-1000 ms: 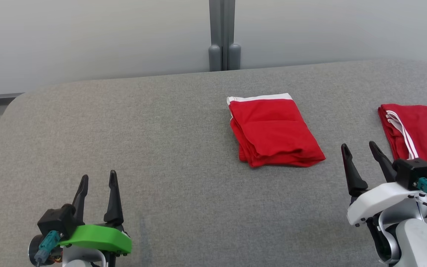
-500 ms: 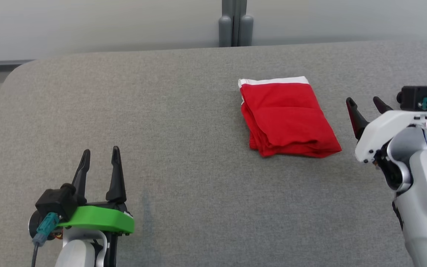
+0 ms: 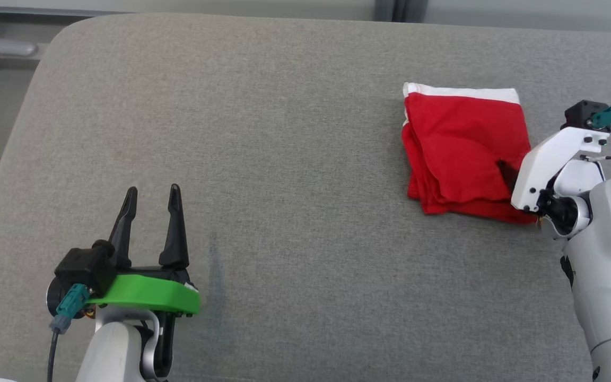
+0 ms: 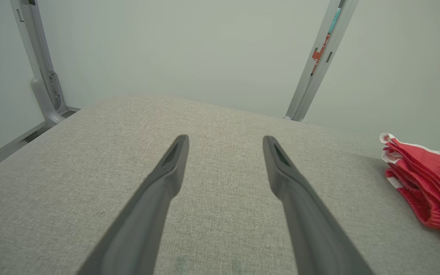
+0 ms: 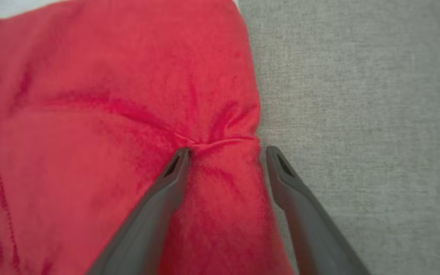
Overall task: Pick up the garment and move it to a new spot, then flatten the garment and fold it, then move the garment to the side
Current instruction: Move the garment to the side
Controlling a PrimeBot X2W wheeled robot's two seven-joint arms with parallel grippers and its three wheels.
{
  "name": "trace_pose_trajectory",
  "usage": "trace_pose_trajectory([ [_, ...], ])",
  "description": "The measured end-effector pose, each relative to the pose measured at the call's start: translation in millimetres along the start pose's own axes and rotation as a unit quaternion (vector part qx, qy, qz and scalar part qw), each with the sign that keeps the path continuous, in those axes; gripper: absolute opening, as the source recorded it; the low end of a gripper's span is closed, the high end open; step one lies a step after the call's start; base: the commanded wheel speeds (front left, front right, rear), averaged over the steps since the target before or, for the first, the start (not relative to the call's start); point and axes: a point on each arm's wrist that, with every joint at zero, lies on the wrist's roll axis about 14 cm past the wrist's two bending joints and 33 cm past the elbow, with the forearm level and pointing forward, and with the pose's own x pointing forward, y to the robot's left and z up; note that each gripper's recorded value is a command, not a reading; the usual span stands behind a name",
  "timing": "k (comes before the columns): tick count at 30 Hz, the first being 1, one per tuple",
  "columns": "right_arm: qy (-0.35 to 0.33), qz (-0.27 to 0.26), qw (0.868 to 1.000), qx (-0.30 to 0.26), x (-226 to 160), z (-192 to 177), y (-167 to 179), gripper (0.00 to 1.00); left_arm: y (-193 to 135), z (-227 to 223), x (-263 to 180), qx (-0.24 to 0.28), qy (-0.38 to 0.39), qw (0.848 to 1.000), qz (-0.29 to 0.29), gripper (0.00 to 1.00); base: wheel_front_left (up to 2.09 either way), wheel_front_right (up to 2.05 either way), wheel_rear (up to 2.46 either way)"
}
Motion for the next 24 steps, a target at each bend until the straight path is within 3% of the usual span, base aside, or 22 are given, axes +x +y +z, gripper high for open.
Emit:
trace_pose_trajectory([
  [4, 0.039, 0.004, 0.999, 0.001, 13.1, -17.2, 6.0, 1.0, 9.1, -2.1, -3.3, 0.003, 0.004, 1.0, 0.013, 1.0, 0.0, 0.0, 0.0],
  [5, 0.042, 0.005, 0.999, -0.003, 14.6, -17.1, 7.9, 0.74, 10.5, -2.2, -3.7, 0.003, 0.004, 1.0, 0.015, 1.0, 0.0, 0.0, 0.0],
  [6, 0.041, 0.006, 0.999, -0.006, 14.9, -16.2, 9.1, 0.25, 11.2, -2.1, -3.7, 0.004, 0.004, 1.0, 0.016, 1.0, 0.0, 0.0, 0.0],
  [7, 0.035, 0.005, 0.999, -0.009, 14.5, -14.2, 8.3, 0.0, 11.0, -1.7, -3.5, 0.004, 0.004, 1.0, 0.016, 1.0, 0.0, 0.0, 0.0],
  [13, 0.011, -0.005, 0.998, -0.054, 1.7, 1.4, 2.0, 0.0, 2.7, -0.7, -1.5, 0.003, 0.001, 1.0, 0.004, 1.0, 0.0, 0.0, 0.0],
  [19, -0.031, -0.025, 0.992, -0.12, -33.0, 42.5, -14.4, 0.0, -12.3, -2.7, 1.9, -0.001, 0.002, 1.0, -0.017, 1.0, 0.0, 0.0, 0.0],
  [24, -0.054, -0.062, 0.986, -0.145, -71.8, 68.0, -51.0, 0.0, -34.6, -5.5, 11.0, -0.007, 0.002, 0.999, -0.048, 1.0, 0.0, 0.0, 0.0],
])
